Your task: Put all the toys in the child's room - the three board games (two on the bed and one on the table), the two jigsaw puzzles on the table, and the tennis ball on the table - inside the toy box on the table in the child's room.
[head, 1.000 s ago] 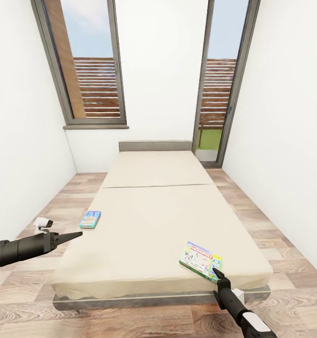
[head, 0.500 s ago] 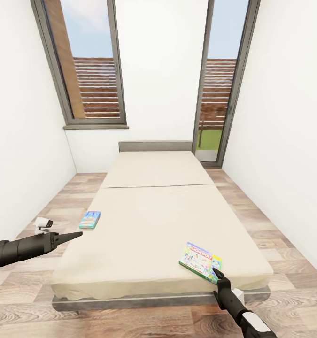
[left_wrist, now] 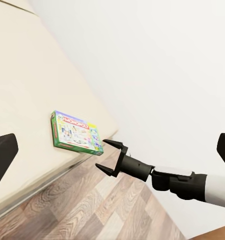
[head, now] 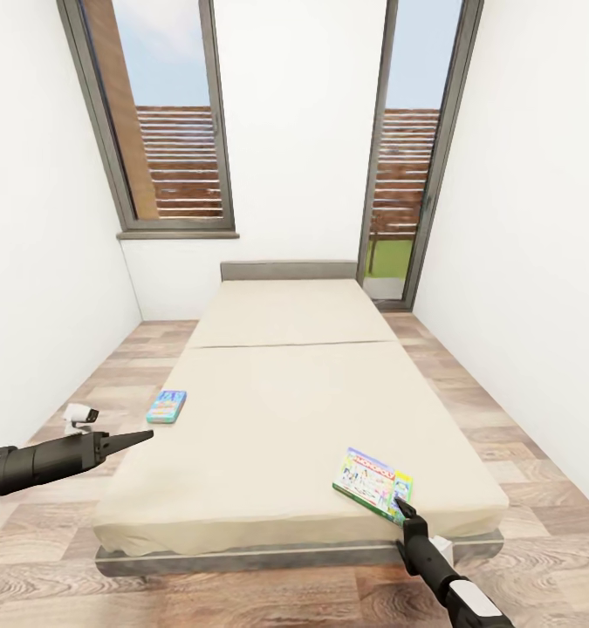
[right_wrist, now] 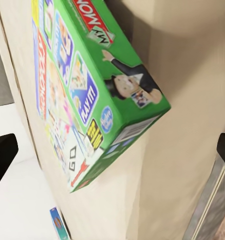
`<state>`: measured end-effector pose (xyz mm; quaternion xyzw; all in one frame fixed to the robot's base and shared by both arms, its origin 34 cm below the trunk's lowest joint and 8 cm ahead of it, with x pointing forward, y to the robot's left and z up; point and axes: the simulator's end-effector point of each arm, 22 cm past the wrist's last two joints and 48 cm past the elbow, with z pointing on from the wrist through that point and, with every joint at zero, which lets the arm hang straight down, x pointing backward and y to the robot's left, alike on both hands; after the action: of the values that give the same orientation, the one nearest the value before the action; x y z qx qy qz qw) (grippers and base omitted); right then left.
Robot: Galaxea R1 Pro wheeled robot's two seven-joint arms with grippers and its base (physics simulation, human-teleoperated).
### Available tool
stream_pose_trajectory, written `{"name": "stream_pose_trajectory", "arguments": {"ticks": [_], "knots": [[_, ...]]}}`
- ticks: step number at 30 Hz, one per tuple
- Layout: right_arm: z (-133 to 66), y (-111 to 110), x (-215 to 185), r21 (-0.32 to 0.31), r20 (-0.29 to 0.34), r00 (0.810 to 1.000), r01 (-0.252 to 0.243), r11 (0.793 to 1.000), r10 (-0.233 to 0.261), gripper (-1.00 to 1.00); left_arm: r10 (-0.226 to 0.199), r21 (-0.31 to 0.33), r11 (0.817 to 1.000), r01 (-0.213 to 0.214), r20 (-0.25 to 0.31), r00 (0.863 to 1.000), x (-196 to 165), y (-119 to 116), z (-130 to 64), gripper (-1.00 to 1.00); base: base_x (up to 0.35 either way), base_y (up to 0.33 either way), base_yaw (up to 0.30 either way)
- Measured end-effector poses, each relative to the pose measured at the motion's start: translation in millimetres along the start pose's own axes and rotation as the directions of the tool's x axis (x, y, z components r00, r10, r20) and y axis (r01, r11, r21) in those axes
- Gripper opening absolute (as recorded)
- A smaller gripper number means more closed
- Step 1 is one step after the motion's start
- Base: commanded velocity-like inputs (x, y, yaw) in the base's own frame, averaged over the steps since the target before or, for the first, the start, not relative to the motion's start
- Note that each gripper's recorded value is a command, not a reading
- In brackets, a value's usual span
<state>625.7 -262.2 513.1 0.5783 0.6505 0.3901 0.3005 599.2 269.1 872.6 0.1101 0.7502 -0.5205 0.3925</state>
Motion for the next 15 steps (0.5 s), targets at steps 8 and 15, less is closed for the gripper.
{"name": "stream_pose_trajectory", "arguments": {"ticks": [8,15], "knots": [[3.7,-9.2,-1.9,0.000,0.002,1.000,0.001,1.000,-0.001,1.00,0.000,0.000,1.000,0.000,0.000,1.000,8.1,6.1,0.7,1.00,0.000,0.000,0.000],[3.8,-9.1,-1.2,0.000,0.001,1.000,0.001,1.000,-0.001,1.00,0.000,0.000,1.000,0.000,0.000,1.000,7.8,6.0,0.6,1.00,0.000,0.000,0.000]]}}
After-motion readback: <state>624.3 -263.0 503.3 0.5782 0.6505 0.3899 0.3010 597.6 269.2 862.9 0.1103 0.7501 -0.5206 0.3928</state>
